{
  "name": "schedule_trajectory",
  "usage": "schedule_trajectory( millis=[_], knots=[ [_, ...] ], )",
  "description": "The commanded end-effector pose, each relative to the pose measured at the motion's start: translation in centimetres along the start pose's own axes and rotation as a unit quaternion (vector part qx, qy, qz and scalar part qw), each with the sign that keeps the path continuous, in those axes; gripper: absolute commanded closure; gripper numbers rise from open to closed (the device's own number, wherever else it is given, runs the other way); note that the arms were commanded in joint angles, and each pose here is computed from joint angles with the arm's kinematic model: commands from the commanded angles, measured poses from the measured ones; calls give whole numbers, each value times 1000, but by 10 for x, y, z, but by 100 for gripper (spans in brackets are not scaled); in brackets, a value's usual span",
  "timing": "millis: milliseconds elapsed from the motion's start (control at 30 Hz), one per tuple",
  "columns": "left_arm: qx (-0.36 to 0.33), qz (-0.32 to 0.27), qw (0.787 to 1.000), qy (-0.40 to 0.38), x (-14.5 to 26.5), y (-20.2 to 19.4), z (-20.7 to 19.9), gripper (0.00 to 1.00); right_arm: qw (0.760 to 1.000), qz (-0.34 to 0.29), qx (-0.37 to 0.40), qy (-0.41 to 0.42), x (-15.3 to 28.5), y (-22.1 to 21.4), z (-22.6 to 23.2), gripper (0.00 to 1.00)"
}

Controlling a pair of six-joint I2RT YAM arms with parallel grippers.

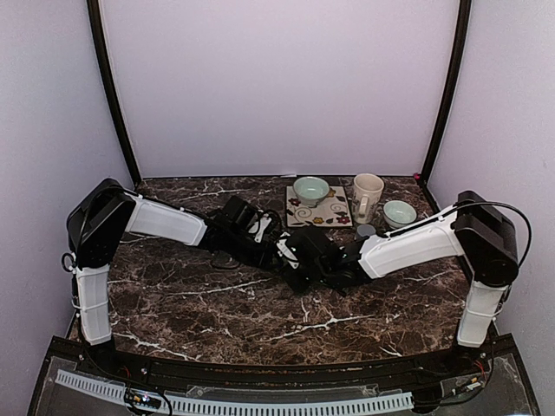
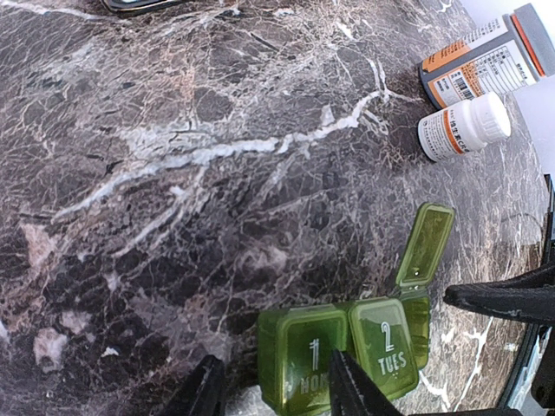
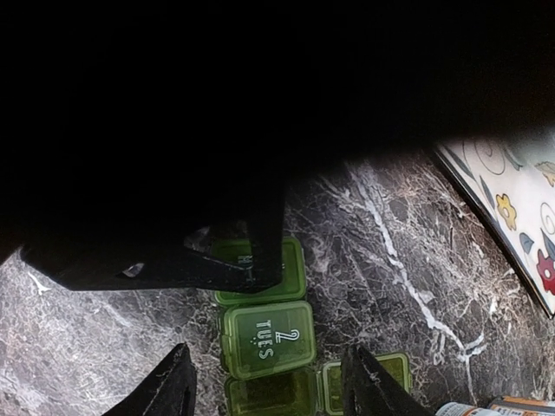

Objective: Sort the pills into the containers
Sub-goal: Open the lid of the pill container.

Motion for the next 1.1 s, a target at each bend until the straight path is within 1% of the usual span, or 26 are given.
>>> schedule_trajectory(
  millis=[0,633,1067],
  knots=[
    [-6,27,1000,-2,5,-8,-6,58,1000,-5,6,-3,-5,3,5,42],
    [-5,30,1000,-5,3,-12,-6,58,999,-4,13,-51,-13,-2,-2,42],
    [-7,33,999,-1,3,-14,-5,59,997,-24,7,-72,-7,5,-9,42]
  ],
)
Point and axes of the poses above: each gripper's point midway between its finger pads, its own x axis back along the fingers, its own z axis along the line the jaws close on, y = z × x, the point moved 8 cm from there along x, back along the fingers, and after that the axes turned 12 degrees about -x, right-handed, at the moved point
